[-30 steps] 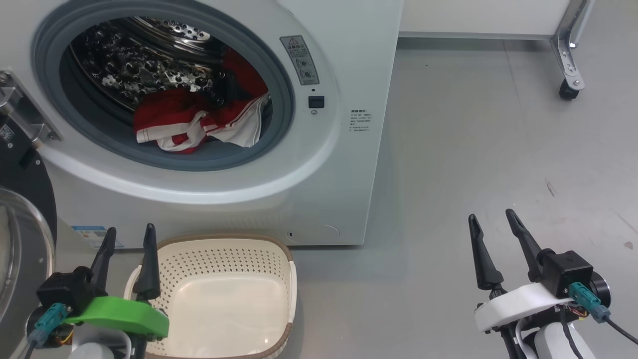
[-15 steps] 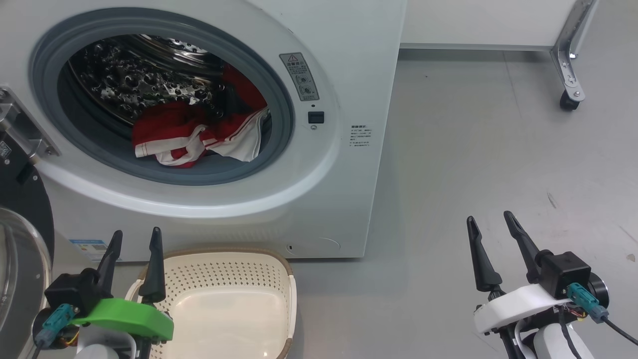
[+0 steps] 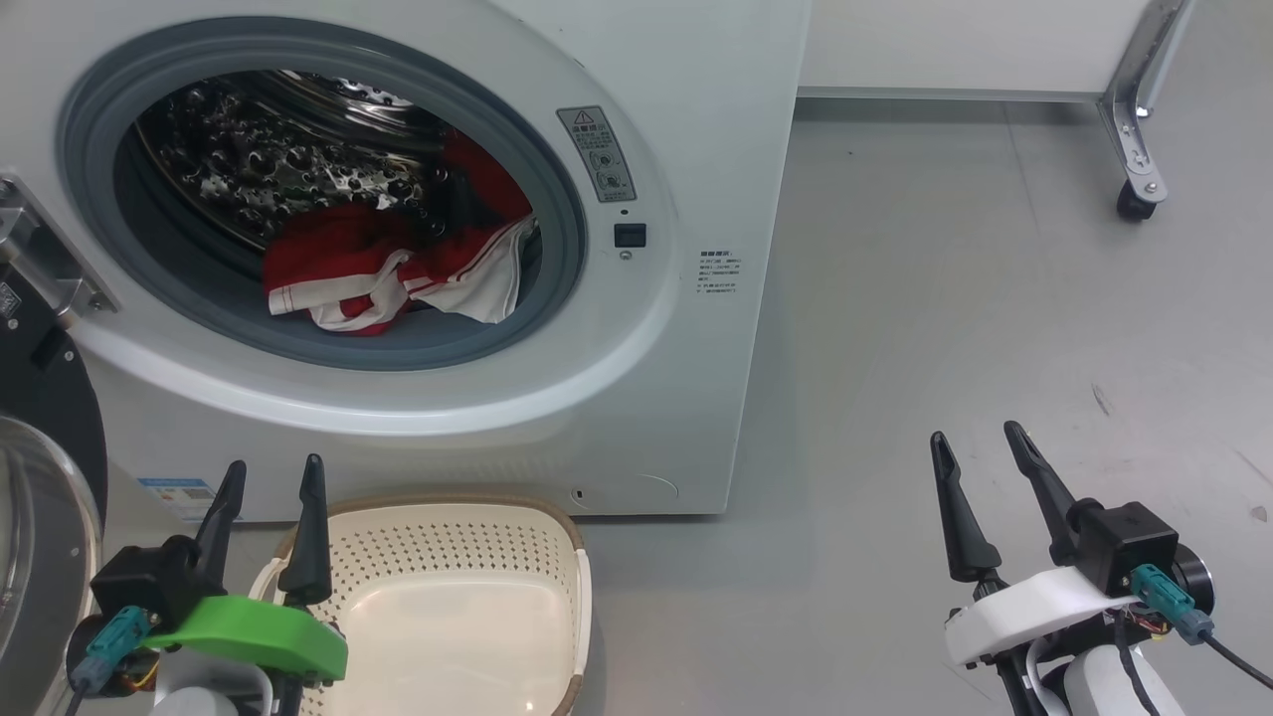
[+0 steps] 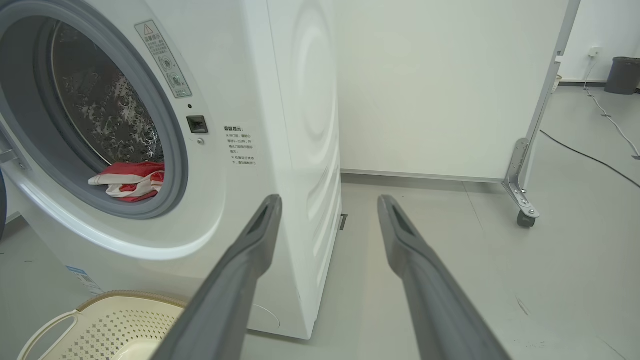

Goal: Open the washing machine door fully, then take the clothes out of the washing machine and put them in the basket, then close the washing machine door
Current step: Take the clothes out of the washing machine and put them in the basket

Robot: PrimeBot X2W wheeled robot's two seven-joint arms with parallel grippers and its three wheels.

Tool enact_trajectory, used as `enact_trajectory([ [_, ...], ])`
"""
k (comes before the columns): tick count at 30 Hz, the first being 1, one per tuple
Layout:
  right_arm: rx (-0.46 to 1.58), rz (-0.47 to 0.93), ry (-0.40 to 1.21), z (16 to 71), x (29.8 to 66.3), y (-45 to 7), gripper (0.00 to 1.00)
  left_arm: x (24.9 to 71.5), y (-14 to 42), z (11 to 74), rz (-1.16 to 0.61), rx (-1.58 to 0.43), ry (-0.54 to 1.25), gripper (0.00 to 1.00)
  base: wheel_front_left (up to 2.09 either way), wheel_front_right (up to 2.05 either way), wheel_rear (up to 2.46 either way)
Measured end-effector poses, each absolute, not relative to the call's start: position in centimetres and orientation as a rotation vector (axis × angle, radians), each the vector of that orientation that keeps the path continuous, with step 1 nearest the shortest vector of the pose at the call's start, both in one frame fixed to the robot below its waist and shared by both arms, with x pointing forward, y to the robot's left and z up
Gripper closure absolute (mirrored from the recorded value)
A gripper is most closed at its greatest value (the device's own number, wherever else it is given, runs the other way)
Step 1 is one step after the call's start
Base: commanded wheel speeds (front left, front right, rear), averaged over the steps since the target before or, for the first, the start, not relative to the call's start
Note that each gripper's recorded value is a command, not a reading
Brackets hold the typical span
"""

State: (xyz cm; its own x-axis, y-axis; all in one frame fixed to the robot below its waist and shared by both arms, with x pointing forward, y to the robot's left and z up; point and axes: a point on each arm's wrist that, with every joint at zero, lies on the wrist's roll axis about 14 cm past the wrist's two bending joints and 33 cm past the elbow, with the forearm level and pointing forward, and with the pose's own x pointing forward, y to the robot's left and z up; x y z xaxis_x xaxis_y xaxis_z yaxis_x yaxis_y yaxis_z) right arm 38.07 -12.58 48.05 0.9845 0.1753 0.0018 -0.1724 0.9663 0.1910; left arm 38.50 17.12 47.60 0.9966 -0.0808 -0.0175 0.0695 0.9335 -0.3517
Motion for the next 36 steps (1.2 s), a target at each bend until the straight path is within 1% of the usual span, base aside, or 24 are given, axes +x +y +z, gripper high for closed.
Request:
enact_trajectory([
  [25, 0.198, 0.170, 0.031, 47.5, 38.2, -12.6, 0.00, 38.7, 17.1, 47.0, -0.075, -0.360, 0.050, 0.00, 0.00, 0.00, 0.00],
  [36, 0.198, 0.170, 0.057, 46.5, 38.6, -12.6, 0.00, 39.7, 17.3, 45.9, -0.068, -0.341, 0.074, 0.00, 0.00, 0.00, 0.00],
])
